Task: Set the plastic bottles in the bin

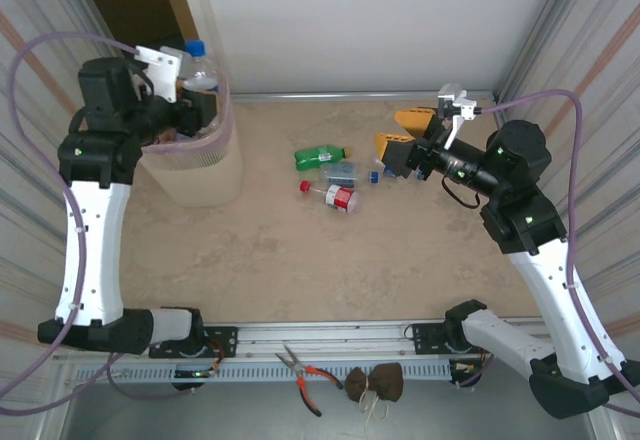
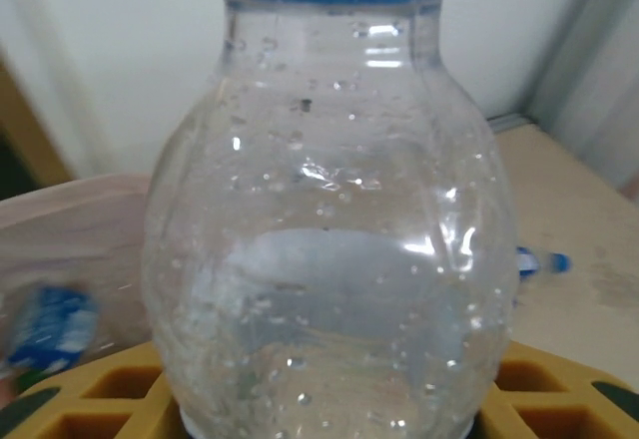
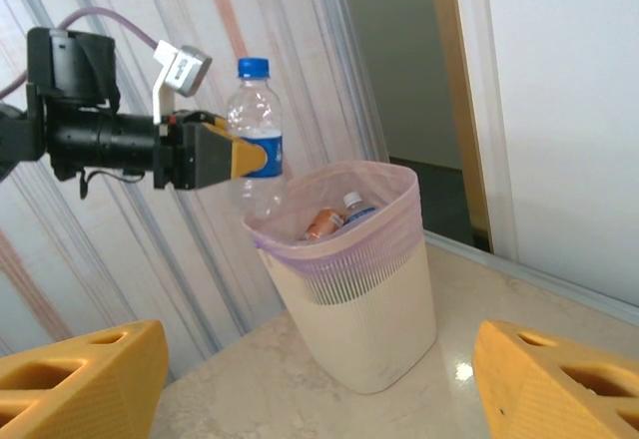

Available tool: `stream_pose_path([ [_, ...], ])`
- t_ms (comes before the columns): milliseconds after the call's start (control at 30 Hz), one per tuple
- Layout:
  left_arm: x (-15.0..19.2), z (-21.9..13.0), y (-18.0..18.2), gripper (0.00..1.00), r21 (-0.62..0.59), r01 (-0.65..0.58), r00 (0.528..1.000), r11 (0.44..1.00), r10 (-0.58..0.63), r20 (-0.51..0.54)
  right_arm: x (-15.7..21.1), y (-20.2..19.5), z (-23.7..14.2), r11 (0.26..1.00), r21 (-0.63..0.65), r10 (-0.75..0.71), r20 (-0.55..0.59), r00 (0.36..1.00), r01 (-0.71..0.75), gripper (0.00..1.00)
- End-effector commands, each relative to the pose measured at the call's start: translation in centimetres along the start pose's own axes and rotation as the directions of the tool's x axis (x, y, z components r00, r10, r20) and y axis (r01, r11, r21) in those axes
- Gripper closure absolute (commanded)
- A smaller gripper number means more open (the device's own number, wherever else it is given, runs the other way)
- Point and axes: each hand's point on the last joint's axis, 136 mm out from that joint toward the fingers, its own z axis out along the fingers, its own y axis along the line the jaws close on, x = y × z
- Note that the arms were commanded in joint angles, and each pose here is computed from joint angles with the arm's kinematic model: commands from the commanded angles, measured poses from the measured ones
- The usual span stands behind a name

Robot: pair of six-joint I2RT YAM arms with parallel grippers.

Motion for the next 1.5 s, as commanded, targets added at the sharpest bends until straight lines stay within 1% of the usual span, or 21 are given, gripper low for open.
stream_pose_path([
  [0,2.2,0.1,4.0,0.50,-0.161,-0.001,0.994,0.987,-0.017,-0.112,-0.1,0.1,0.1,1.000,-0.006,-0.028,0.010,1.000,0.028,0.21],
  [167,4.1,0.5,9.2,0.51,-0.326,-0.024,0.975,0.945,-0.050,-0.217,0.3,0.0,0.5,1.000,-0.016,-0.020,-0.003,1.000,0.020,0.21],
  [333,5.4,0.3,14.0,0.51,-0.466,-0.050,0.961,0.883,-0.084,-0.262,0.7,-0.3,1.0,1.000,-0.021,-0.018,-0.015,1.000,0.017,0.21],
  [400,5.9,0.6,15.3,0.51,-0.492,-0.064,0.954,0.868,-0.091,-0.285,0.7,-0.4,1.2,0.999,-0.026,-0.019,-0.020,1.000,0.018,0.21],
  [633,7.8,3.3,18.4,0.51,-0.518,-0.103,0.923,0.849,-0.113,-0.368,0.7,-0.2,1.3,0.999,-0.037,-0.023,-0.023,0.999,0.022,0.22],
  [733,9.1,4.5,19.4,0.52,-0.521,-0.125,0.897,0.844,-0.128,-0.423,0.9,-0.3,1.4,0.999,-0.035,-0.024,-0.030,0.999,0.023,0.22],
  [833,11.0,4.9,20.4,0.52,-0.531,-0.160,0.854,0.832,-0.153,-0.497,1.2,-0.5,1.4,0.999,-0.029,-0.030,-0.039,0.999,0.029,0.22],
  [967,13.3,5.4,20.5,0.52,-0.512,-0.163,0.802,0.843,-0.189,-0.567,1.4,-0.7,1.4,0.999,-0.023,-0.038,-0.045,0.998,0.037,0.22],
  [1067,15.4,6.3,20.2,0.52,-0.483,-0.145,0.757,0.863,-0.218,-0.616,1.3,-0.5,1.3,0.999,-0.031,-0.045,-0.046,0.998,0.044,0.22],
  [1133,17.1,6.9,20.0,0.52,-0.463,-0.123,0.720,0.878,-0.242,-0.651,2.0,-1.2,2.0,0.999,-0.026,-0.032,-0.070,0.997,0.031,0.22],
  [1333,21.5,8.7,19.4,0.52,-0.420,-0.063,0.609,0.906,-0.298,-0.735,2.1,-1.2,1.7,0.999,-0.014,-0.038,-0.070,0.997,0.037,0.22],
  [1400,22.1,8.9,19.3,0.50,-0.417,-0.051,0.590,0.907,-0.310,-0.746,2.0,-1.2,1.7,0.999,-0.012,-0.040,-0.067,0.997,0.040,0.22],
  [1467,21.4,8.8,19.1,0.48,-0.417,-0.040,0.605,0.908,-0.311,-0.733,1.9,-1.1,1.6,0.999,-0.014,-0.041,-0.066,0.997,0.040,0.22],
])
